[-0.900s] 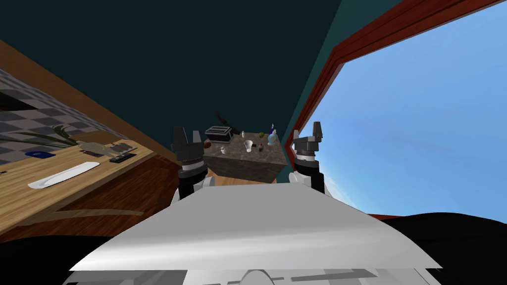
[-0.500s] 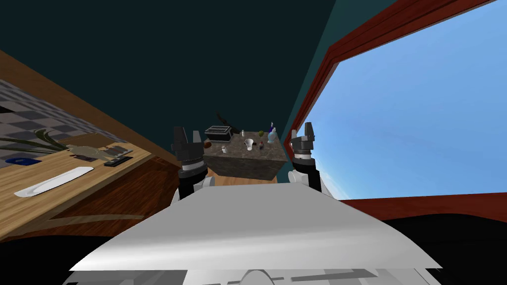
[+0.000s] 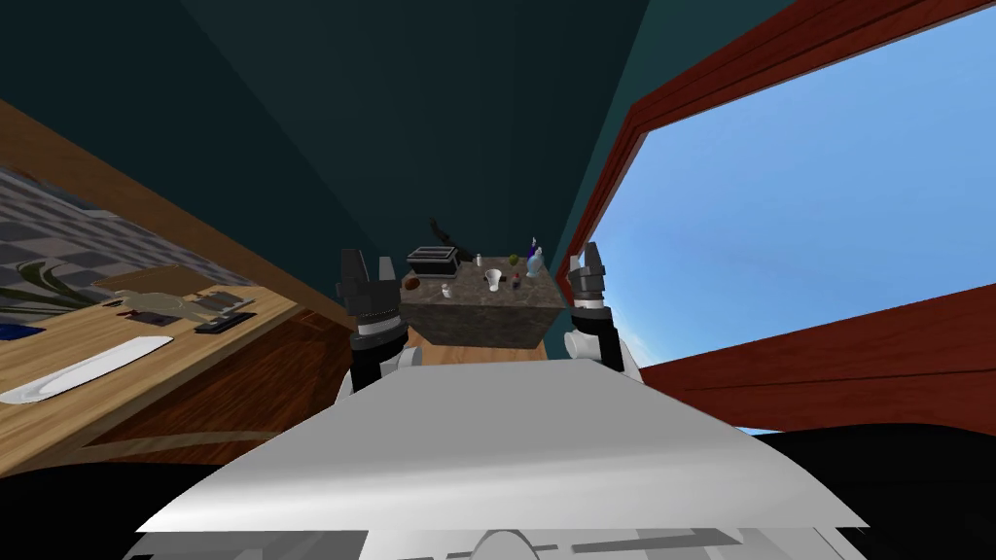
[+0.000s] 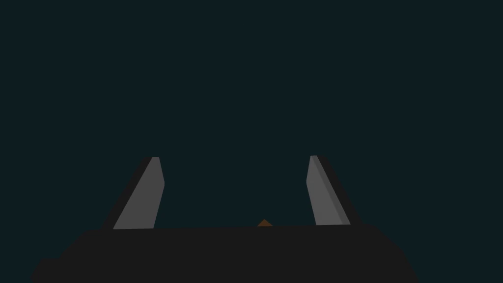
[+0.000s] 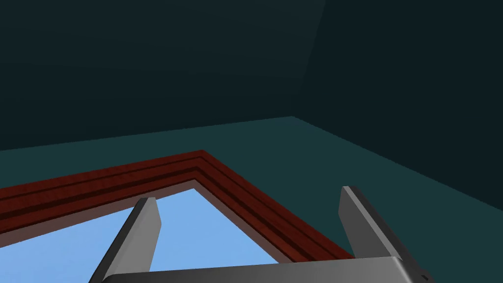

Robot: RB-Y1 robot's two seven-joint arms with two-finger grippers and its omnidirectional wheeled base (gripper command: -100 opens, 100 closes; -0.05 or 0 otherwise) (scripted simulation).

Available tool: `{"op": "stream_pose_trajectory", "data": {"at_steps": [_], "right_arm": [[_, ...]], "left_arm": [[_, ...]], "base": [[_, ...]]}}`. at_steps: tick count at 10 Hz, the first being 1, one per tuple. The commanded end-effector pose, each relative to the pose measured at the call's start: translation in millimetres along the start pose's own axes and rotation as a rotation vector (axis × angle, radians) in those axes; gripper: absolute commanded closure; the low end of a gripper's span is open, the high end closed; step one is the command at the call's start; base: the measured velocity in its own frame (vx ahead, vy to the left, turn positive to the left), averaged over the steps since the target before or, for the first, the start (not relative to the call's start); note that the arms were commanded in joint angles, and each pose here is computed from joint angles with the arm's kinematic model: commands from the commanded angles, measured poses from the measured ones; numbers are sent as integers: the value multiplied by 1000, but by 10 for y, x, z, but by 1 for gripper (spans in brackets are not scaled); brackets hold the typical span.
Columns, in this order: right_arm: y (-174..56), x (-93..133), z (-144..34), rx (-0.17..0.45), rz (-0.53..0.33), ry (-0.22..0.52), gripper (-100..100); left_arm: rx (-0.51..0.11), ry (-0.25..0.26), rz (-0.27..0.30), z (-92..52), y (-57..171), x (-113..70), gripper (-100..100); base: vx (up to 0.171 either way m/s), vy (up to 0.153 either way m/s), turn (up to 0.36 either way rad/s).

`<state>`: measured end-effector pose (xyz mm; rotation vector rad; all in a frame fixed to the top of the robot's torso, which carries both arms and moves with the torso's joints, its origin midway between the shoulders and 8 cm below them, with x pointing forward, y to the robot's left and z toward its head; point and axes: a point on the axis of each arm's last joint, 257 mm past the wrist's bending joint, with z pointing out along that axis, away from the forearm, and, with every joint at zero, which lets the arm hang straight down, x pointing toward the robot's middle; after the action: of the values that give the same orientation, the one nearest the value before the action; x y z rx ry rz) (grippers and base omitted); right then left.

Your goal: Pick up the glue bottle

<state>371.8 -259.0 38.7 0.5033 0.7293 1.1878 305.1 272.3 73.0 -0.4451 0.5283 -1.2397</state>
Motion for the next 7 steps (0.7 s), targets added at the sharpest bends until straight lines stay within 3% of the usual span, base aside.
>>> {"op": "stream_pose_trajectory", "data": {"at_steps": [1,4,7], "right_arm": [[-95,27,21,10,-70,13,-100],[-192,38,40,20,-147,24,-100],[-415,36,76,45,-284,46,-100]], "left_arm": [[0,0,0,0,0,0,0],[0,0,0,0,0,0,0],[0,0,0,0,0,0,0]], "base": [[-67,82,-81],[-73,77,-69],[-65,88,-83]]}}
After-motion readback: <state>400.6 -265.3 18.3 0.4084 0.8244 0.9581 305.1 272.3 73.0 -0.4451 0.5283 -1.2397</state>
